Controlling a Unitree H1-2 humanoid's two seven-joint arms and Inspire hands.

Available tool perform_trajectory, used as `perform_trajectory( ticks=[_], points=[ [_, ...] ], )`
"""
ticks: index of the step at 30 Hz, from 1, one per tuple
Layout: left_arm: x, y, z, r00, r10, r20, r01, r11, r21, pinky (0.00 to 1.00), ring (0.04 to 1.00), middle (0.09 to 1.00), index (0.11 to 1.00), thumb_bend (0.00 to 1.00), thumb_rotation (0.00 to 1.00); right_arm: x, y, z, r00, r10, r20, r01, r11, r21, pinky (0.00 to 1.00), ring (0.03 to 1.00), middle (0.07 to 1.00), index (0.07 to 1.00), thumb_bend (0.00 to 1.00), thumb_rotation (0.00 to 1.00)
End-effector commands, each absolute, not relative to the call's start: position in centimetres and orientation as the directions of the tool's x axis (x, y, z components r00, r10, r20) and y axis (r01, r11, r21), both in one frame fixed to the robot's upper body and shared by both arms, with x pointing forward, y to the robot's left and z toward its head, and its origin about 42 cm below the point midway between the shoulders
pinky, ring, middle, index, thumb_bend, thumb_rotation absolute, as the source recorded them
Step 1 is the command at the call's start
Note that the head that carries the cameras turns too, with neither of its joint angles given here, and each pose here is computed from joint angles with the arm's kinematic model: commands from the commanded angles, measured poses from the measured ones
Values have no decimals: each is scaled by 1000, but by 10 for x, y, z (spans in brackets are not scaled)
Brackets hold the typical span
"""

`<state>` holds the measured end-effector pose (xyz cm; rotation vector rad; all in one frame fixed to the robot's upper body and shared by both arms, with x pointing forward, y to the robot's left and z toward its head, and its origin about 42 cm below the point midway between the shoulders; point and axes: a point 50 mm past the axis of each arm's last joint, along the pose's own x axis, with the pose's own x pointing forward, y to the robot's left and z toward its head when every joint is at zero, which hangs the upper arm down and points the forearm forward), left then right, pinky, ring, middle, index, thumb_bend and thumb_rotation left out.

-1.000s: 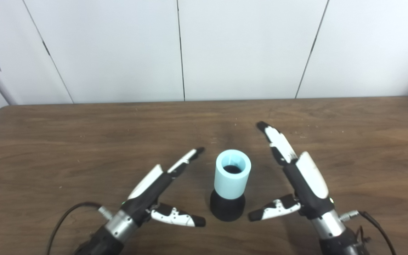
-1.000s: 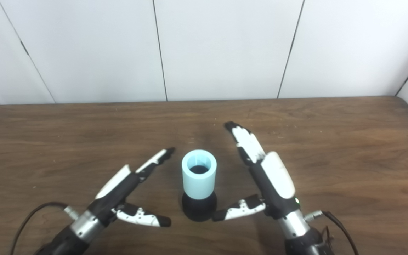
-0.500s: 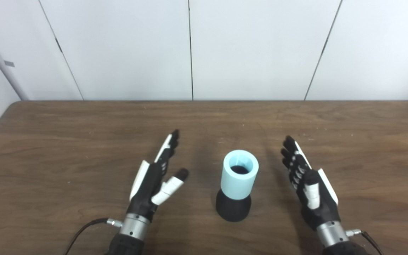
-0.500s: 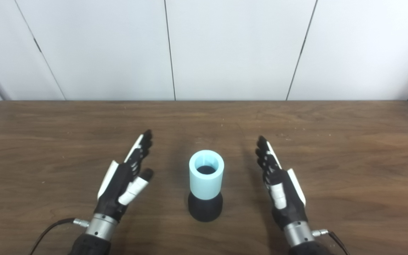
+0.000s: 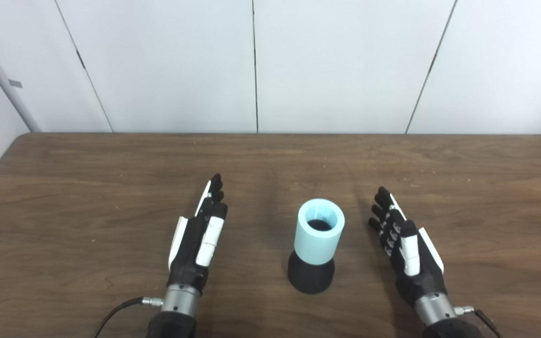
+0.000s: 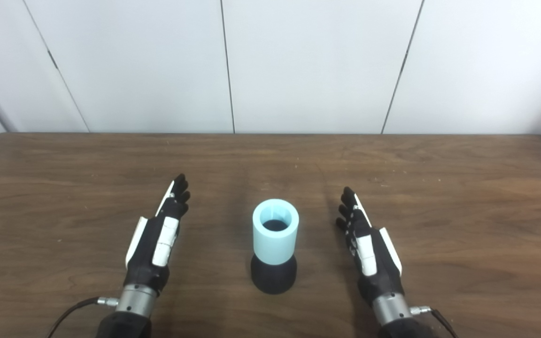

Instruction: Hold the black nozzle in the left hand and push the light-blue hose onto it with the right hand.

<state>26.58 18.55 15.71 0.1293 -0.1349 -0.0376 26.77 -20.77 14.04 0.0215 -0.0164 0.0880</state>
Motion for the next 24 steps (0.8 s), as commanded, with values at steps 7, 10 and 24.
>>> perform_trajectory(
  ticks=[7, 10, 24],
  points=[
    [270, 187, 167, 979, -44, 200, 16, 990, 139, 1000, 1000, 1000, 1000, 818, 1000, 273, -201, 155, 992, 75, 99, -75, 997, -6, 1000, 1000, 1000, 1000, 757, 1000],
    [270, 187, 166, 979, -48, 199, 20, 990, 141, 1000, 1000, 1000, 1000, 814, 1000, 273, -201, 155, 992, 73, 101, -72, 997, -6, 1000, 1000, 1000, 1000, 756, 1000],
    [270, 189, 166, 979, -50, 198, 19, 988, 156, 1000, 1000, 1000, 1000, 801, 1000, 272, -197, 157, 989, 66, 136, -70, 997, 26, 1000, 1000, 1000, 1000, 743, 1000]
  ],
)
